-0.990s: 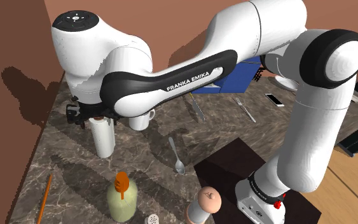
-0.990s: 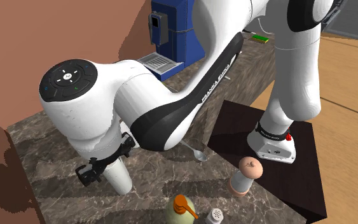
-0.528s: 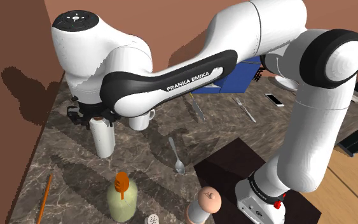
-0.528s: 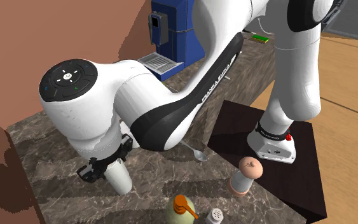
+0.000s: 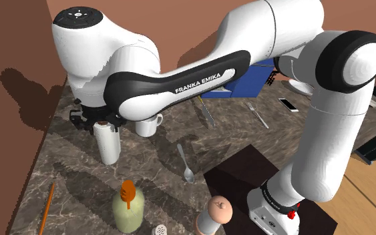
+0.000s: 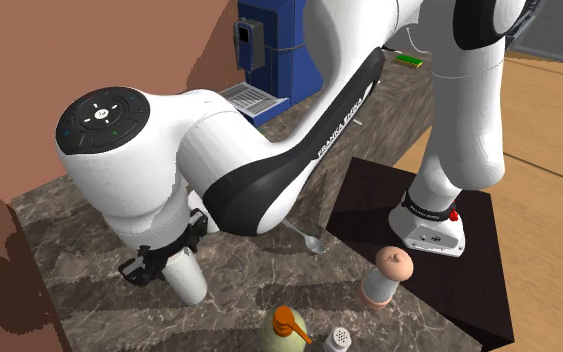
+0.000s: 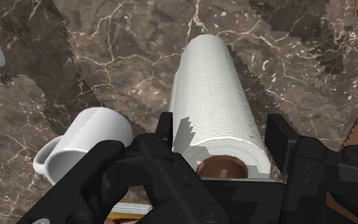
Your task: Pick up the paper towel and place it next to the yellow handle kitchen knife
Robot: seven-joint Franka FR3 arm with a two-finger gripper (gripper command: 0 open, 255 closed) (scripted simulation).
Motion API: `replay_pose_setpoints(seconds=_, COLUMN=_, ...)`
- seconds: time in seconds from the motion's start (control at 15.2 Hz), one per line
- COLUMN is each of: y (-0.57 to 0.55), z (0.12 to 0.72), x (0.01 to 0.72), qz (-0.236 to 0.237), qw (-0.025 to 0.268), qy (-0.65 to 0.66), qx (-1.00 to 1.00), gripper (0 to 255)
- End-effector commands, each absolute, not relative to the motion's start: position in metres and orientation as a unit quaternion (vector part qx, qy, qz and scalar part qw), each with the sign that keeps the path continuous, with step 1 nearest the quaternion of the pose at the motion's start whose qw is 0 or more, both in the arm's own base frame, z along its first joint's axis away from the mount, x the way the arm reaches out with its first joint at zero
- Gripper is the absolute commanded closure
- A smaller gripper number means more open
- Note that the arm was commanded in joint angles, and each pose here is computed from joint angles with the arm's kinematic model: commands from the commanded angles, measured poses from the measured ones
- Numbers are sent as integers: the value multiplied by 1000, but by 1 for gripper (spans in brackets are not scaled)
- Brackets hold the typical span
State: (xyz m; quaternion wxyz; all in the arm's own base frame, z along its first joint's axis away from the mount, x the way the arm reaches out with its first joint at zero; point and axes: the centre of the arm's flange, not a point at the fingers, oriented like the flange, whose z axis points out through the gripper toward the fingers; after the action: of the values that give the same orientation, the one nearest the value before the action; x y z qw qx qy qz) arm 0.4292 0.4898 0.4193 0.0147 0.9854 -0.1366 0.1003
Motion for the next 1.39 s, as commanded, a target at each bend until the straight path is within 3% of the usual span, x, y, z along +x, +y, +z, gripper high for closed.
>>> replay_pose_setpoints(seconds=0.0, y=489, z=429, x=429, qz=100, qw=15, qy=-137, qx=985, gripper=255)
replay_pose_setpoints(seconds=1.32, y=489, z=530, x=429, qz=100, qw=15, qy=-137, qx=985, gripper=255)
